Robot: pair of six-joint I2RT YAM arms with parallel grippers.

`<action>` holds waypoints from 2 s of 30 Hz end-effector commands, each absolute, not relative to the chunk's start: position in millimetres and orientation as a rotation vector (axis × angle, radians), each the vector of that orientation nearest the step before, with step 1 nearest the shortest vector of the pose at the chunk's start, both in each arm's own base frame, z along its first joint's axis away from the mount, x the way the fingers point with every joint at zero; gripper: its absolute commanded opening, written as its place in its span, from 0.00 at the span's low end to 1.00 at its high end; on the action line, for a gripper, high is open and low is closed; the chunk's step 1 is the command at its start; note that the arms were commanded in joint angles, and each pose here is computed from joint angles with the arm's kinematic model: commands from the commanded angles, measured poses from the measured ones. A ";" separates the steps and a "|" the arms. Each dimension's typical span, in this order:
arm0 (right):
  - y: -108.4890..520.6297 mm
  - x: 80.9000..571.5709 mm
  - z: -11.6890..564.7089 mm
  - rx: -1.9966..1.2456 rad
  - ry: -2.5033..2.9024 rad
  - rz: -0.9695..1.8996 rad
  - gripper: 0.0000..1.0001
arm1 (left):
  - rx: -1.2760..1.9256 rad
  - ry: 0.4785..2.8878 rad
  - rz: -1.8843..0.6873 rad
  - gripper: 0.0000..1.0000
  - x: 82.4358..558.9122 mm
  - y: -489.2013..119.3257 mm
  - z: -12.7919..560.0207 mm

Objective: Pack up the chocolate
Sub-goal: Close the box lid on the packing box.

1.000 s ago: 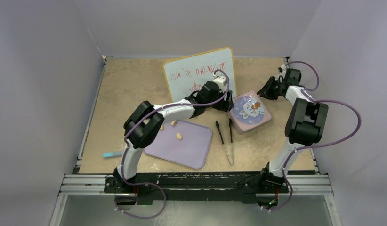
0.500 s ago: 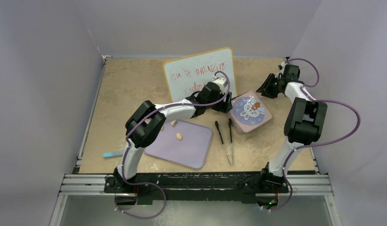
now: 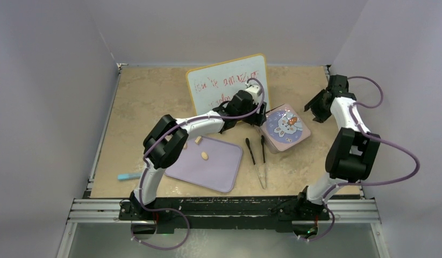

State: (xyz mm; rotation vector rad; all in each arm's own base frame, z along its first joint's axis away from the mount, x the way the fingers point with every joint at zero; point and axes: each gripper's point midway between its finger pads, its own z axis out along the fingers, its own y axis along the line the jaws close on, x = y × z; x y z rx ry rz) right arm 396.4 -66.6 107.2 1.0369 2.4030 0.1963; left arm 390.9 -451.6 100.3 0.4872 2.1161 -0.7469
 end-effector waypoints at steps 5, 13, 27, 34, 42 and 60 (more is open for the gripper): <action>-83.2 327.8 122.9 1.272 2.317 -0.040 0.58 | 0.531 1.986 -0.718 0.74 415.7 -463.2 156.0; -98.1 318.5 112.4 1.314 2.237 0.023 0.55 | 0.558 1.988 -0.700 0.74 415.6 -461.8 150.5; -103.4 310.5 70.9 1.482 2.249 0.043 0.36 | 0.611 2.002 -0.689 0.73 408.7 -458.0 138.5; -98.7 300.6 44.4 1.550 2.311 0.033 0.34 | 0.624 1.994 -0.730 0.72 401.0 -459.1 146.9; -97.8 301.3 46.5 1.529 2.280 0.052 0.30 | 0.585 2.003 -0.763 0.72 393.8 -455.0 154.9; -62.4 303.5 55.2 1.521 2.250 0.204 0.29 | 0.552 2.022 -0.794 0.71 388.9 -453.7 145.0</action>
